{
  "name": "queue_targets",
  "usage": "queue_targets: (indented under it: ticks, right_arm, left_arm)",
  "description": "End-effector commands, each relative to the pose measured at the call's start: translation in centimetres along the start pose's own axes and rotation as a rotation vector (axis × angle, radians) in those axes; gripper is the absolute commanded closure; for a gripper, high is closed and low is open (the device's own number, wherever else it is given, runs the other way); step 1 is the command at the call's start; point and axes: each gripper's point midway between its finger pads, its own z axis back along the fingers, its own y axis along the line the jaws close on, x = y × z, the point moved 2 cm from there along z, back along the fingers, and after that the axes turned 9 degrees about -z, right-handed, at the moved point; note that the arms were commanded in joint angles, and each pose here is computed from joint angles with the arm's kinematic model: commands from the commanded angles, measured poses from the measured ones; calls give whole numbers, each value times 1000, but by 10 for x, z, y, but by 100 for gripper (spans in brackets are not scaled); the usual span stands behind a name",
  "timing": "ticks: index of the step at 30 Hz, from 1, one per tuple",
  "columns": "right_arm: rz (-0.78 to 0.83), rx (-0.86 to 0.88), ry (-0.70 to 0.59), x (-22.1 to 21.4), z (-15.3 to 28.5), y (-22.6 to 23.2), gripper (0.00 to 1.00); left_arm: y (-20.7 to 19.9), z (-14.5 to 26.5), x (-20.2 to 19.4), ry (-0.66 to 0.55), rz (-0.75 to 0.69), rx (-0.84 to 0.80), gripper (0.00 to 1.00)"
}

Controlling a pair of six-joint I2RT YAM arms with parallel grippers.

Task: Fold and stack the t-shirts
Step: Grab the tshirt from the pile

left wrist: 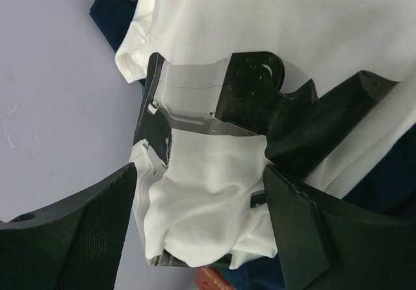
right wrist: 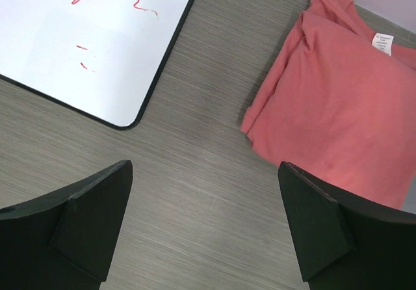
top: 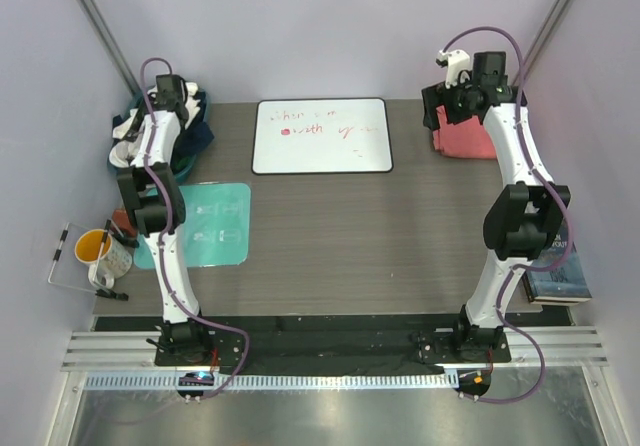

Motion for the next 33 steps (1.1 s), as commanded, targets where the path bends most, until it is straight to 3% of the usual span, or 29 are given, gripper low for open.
queue_targets:
  ticks: [1, 4, 6, 10, 11, 12, 16, 17, 18, 21, 24, 29, 33]
  right_arm:
    - [34, -24, -56, 26, 10, 2, 0]
    - [43, -31, -57, 27, 10, 5, 0]
    - [49, -31, -56, 28, 10, 6, 0]
    - [64, -38, -54, 28, 10, 7, 0]
    - [64, -43, -54, 28, 10, 6, 0]
    - [66, -46, -54, 28, 10, 5, 0]
    - [75, -58, -51, 27, 12, 4, 0]
    - [91, -41, -49, 28, 11, 15, 0]
    - [98, -40, -50, 28, 11, 17, 0]
    - [109, -51, -46, 27, 12, 17, 0]
    - [123, -57, -43, 27, 13, 19, 0]
    - [132, -63, -44, 29, 13, 19, 0]
    - [137, -59, -47, 31, 12, 22, 0]
  left_arm:
    - [-8, -14, -9, 31, -10, -30, 21]
    - [-12, -11, -6, 18, 6, -68, 27]
    - [-17, -15, -7, 16, 6, -81, 40]
    - [-30, -27, -10, 32, -11, -101, 45]
    - [-30, -30, -10, 36, -7, -103, 51]
    - [-33, -35, -12, 42, 8, -111, 65]
    - [-33, -36, -8, 27, 28, -142, 74]
    - [-32, -37, -7, 21, 35, -138, 95]
    - [-31, -37, -7, 18, 43, -138, 100]
    - [-26, -33, -3, -16, 96, -158, 100]
    - [-6, -3, 16, -119, 206, -176, 100]
    - [49, 86, 61, -375, 347, -136, 100]
    - [77, 158, 87, -588, 381, -139, 100]
